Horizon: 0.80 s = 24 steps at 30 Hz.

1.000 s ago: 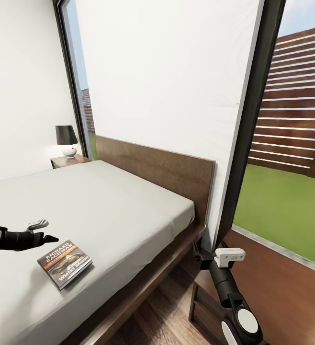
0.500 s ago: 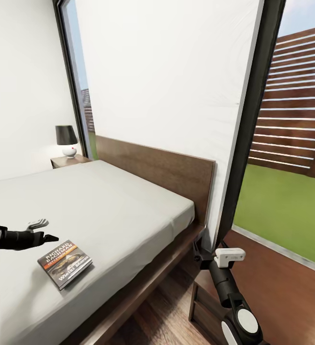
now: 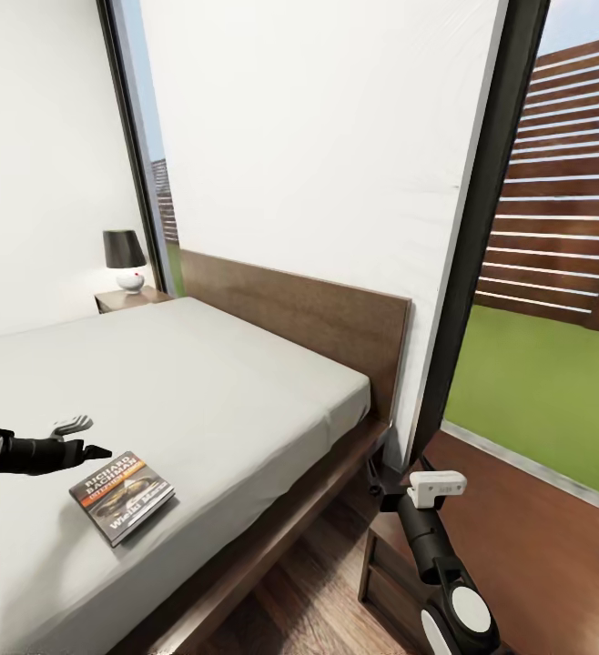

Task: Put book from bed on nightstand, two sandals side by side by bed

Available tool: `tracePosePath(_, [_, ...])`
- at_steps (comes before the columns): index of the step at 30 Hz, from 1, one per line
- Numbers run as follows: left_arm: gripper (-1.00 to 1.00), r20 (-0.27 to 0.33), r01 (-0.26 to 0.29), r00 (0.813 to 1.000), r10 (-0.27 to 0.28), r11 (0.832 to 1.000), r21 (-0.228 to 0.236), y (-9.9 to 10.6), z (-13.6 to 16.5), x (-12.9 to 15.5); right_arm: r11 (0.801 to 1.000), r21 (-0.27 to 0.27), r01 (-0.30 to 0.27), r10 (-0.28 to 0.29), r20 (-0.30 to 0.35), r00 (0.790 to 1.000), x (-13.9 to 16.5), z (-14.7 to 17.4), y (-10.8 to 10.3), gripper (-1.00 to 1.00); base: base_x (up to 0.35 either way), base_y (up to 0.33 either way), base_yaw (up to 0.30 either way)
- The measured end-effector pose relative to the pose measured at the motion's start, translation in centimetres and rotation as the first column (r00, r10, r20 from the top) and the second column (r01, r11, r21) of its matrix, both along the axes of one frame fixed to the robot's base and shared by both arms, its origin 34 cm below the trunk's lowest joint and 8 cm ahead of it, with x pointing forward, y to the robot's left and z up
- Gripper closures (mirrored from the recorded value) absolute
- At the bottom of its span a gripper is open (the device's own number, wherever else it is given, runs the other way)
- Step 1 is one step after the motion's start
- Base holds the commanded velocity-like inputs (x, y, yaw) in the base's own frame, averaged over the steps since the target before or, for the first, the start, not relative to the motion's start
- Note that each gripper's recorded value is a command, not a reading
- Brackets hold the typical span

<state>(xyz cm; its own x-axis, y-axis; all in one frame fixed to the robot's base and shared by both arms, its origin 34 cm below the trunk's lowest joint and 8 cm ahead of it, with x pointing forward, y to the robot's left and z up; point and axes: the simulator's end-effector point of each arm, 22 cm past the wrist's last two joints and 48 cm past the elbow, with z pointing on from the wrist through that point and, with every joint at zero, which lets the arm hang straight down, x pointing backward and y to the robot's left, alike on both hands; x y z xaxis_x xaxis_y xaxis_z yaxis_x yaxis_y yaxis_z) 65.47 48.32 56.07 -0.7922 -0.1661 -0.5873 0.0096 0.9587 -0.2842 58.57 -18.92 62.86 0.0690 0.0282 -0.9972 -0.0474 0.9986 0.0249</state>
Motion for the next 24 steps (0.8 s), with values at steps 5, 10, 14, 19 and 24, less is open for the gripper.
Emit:
tracePosePath(5, [-1.00,-0.007,0.008,1.000,-0.008,1.000,0.007,-0.2,-0.2,-0.1,1.000,-0.001,-0.004,0.004,0.001,1.000,0.0,0.0,0.1,-1.00,0.000,0.000,0.000])
tracePosePath(10, [-1.00,-0.031,0.020,0.999,-0.020,1.000,0.018,-0.4,-1.4,0.0,1.000,-0.002,-0.014,0.014,-0.016,1.000,0.1,-0.9,0.5,-1.00,0.000,0.000,0.000])
tracePosePath(14, [-1.00,-0.038,0.025,0.999,-0.024,0.999,0.021,-0.5,-1.7,-0.1,1.000,-0.003,-0.030,0.030,-0.020,0.999,0.0,-1.1,1.3,-1.00,0.000,0.000,0.000])
tracePosePath(19, [-1.00,-0.041,0.028,0.999,-0.027,0.999,0.024,-0.6,-1.8,-0.1,0.999,-0.004,-0.049,0.049,-0.021,0.999,-0.2,-1.2,2.2,-1.00,0.000,0.000,0.000])
tracePosePath(24, [-1.00,-0.041,0.029,0.999,-0.028,0.999,0.025,-0.6,-1.8,-0.1,0.998,-0.005,-0.055,0.055,-0.023,0.998,-0.3,-1.2,2.5,-1.00,0.000,0.000,0.000])
